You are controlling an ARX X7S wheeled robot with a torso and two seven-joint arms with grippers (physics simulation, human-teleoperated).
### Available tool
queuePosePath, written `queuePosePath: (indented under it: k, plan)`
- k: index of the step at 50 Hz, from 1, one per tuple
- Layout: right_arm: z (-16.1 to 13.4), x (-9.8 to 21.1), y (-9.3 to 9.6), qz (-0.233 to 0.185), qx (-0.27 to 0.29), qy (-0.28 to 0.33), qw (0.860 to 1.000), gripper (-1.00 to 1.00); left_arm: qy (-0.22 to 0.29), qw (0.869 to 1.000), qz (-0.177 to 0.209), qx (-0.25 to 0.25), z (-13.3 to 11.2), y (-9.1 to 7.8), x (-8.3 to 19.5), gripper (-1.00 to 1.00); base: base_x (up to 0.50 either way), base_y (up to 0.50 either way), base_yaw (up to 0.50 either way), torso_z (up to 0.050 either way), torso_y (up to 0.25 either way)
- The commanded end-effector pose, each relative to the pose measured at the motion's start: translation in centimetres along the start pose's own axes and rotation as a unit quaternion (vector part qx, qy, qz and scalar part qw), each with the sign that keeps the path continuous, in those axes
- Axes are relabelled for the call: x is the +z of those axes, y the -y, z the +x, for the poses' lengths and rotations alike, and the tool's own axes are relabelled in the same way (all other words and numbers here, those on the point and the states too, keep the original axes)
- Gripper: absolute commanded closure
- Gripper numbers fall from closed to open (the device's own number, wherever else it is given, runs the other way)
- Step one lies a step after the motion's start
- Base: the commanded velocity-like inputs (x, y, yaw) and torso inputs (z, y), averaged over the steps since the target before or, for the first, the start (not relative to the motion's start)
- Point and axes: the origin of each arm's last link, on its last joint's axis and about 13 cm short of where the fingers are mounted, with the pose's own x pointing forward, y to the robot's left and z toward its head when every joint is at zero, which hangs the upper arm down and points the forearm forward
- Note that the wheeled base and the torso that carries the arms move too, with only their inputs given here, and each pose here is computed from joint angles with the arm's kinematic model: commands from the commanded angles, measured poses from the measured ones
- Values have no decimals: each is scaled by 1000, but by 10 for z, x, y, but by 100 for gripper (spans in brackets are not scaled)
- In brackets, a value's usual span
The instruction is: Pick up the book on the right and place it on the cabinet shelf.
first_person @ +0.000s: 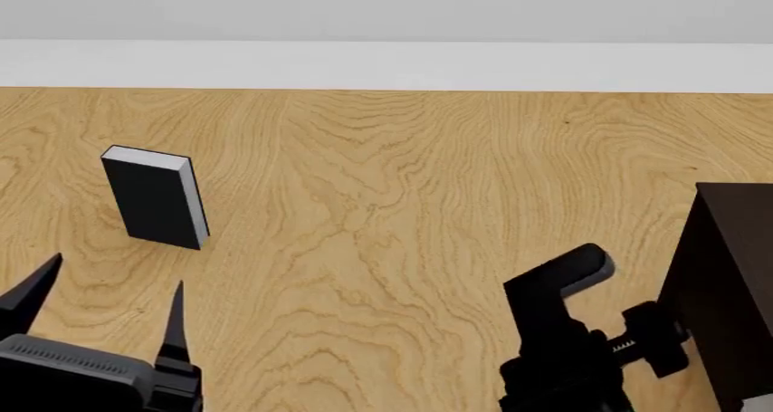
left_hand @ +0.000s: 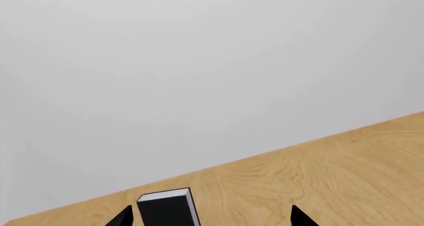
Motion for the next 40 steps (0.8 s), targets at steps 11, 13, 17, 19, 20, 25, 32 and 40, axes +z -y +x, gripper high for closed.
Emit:
queuePosePath:
  k: [11, 13, 17, 19, 20, 25, 32, 40]
  plan:
    - [-48, -4, 5, 121, -40, 179, 976, -100, 10, 1000, -1, 13, -1, -1, 2, -100, 0, 0, 0, 0, 0]
    - [-54, -4, 10, 141, -56, 195, 969, -100, 14, 1000, -4, 16, -1, -1, 3, -100, 0, 0, 0, 0, 0]
    - [-69, -1, 15, 163, -57, 220, 960, -100, 15, 1000, -8, 19, -2, -1, 4, -100, 0, 0, 0, 0, 0]
    - [-74, -1, 19, 171, -65, 226, 957, -100, 15, 1000, -9, 18, -3, 0, 4, -100, 0, 0, 0, 0, 0]
    - [-75, -1, 20, 175, -67, 229, 955, -100, 16, 1000, -10, 17, -3, 1, 4, -100, 0, 0, 0, 0, 0]
    - [-85, 1, 23, 184, -77, 256, 946, -100, 18, 1000, -13, 17, -4, 1, 6, -100, 0, 0, 0, 0, 0]
    - [-98, -5, 24, 173, -84, 280, 941, -100, 32, 999, -22, 22, -8, -3, 14, -100, 0, 0, 0, 0, 0]
    - [-123, 2, 33, 191, -91, 312, 926, -100, 45, 998, -26, 29, -11, -7, 21, -100, 0, 0, 0, 0, 0]
